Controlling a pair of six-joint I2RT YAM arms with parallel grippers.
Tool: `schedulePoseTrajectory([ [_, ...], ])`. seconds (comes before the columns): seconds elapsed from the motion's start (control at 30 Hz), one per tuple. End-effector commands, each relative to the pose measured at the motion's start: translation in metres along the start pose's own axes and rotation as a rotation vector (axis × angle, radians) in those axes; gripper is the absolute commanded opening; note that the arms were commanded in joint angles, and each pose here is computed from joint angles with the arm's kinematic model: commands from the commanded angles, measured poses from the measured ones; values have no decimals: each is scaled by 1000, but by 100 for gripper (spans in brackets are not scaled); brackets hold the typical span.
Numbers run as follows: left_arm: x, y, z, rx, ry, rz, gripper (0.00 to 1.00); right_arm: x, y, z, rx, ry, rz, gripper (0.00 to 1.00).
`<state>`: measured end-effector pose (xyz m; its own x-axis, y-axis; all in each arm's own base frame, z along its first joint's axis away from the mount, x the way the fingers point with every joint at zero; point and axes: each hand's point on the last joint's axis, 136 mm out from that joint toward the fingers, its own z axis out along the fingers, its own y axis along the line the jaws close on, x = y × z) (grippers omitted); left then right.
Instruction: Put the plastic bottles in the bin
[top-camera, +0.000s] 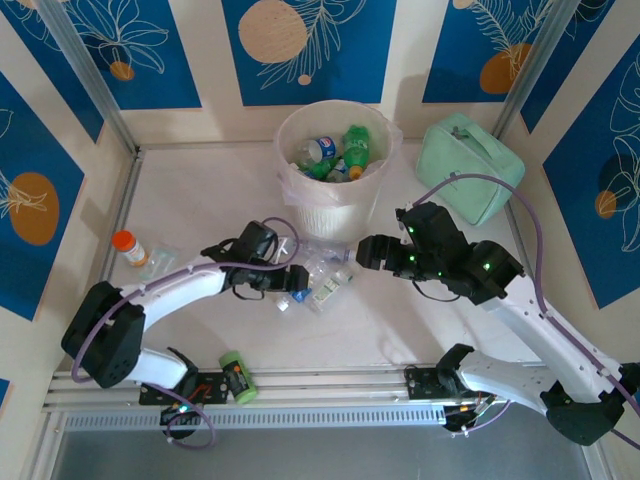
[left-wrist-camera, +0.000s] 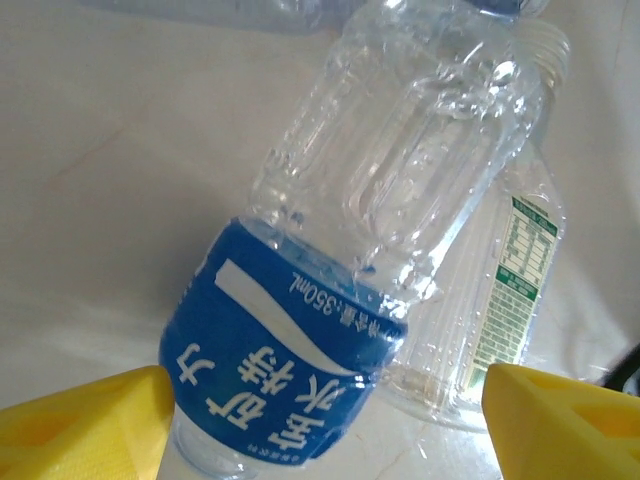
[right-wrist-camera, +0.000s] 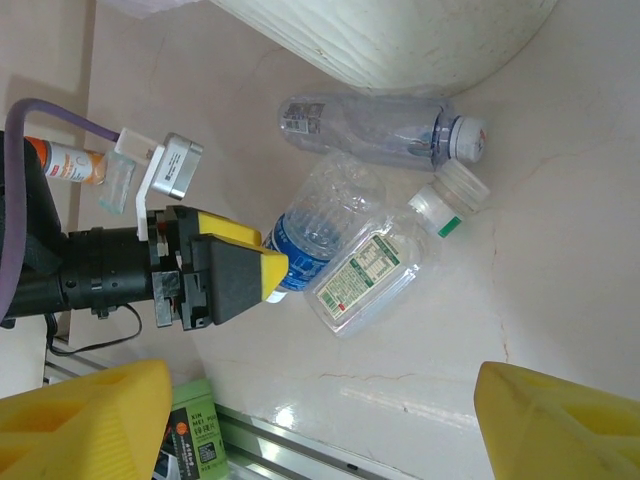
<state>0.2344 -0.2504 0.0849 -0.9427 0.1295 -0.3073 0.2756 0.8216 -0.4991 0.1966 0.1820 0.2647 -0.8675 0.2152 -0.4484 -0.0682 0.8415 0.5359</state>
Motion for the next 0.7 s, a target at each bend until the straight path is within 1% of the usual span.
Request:
schedulePoseTrajectory([
  [0.0,4,17,5,-115,48,62,81,-1,2,0,-20,-6,16,80],
  [0.1,5,17,15,-125,80,95,78,1,2,3,-27,5,15,80],
  [0.23,10,20,28,-137,118,97,76,3,4,6,-42,16,16,81],
  [0.4,12,12,33,-135,141,136,75,5,3,13,-47,29,16,83],
  [0.57,19,10,34,-129,167,135,73,6,1,21,-43,50,20,84],
  [0.67,22,9,31,-130,171,136,73,4,0,23,-46,53,25,87],
])
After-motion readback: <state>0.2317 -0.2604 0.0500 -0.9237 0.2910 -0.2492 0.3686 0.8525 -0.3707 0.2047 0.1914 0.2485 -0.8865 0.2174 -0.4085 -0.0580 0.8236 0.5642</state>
